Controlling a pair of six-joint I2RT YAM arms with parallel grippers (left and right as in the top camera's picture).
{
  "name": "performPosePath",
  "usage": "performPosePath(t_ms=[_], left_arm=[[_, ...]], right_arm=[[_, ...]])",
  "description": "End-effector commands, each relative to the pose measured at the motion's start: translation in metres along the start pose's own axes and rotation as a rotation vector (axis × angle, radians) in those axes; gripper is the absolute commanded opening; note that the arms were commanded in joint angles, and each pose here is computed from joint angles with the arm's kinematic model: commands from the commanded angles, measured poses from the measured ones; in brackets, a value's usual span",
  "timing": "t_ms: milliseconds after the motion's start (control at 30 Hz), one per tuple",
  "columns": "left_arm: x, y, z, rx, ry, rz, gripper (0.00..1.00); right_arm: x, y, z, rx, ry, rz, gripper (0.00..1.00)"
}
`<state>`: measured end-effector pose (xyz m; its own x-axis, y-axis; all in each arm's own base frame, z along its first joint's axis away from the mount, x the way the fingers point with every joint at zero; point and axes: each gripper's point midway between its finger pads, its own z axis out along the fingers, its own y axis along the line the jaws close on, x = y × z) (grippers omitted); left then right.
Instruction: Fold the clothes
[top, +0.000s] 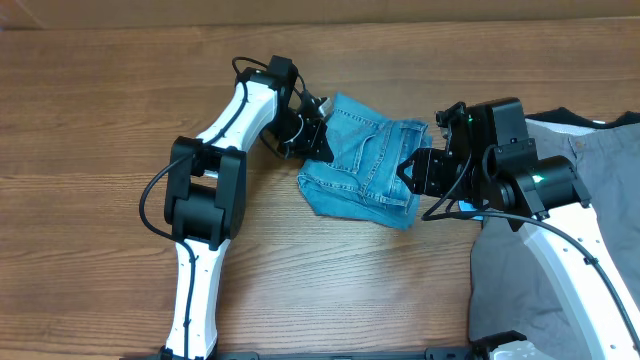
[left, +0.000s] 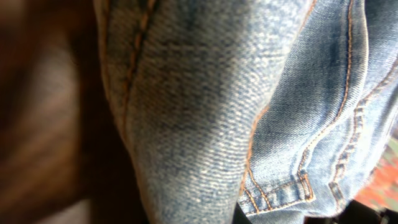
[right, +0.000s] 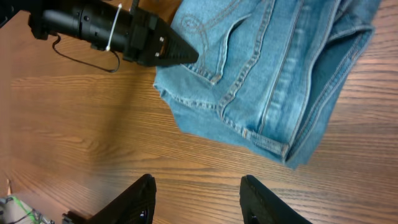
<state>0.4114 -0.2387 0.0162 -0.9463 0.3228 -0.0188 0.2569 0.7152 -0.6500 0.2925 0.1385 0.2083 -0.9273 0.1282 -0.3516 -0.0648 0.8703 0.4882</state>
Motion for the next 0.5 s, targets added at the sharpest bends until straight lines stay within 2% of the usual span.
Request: performPosePath(t_ms=[0, 133, 200, 333, 467], left_arm=[[0.002, -0.007, -0.005, 0.058, 0.019, 0.001, 0.04], [-0.021, 0.002, -0.068, 0.005, -0.109, 0.003, 0.04], [-0.034, 0.021, -0.108, -0.069, -0.198, -0.028, 0.04], [-0.047, 0.095, -0.197, -0.266, -0.399, -0.215, 0.04], [-0.039, 0.177, -0.269, -0.318, -0.603, -0.423, 0.04]], right_arm=[[-0.004, 0.006, -0.01, -0.014, -0.022, -0.008, 0.47], [-0.002, 0.006, -0.01, -0.011, -0.015, -0.005, 0.47], [-0.002, 0.006, -0.01, -0.011, -0.016, -0.005, 0.47], [-0.002, 0.006, -0.01, -0.011, -0.016, -0.005, 0.47], [-0.002, 0.006, -0.01, -0.011, -0.016, -0.005, 0.47]])
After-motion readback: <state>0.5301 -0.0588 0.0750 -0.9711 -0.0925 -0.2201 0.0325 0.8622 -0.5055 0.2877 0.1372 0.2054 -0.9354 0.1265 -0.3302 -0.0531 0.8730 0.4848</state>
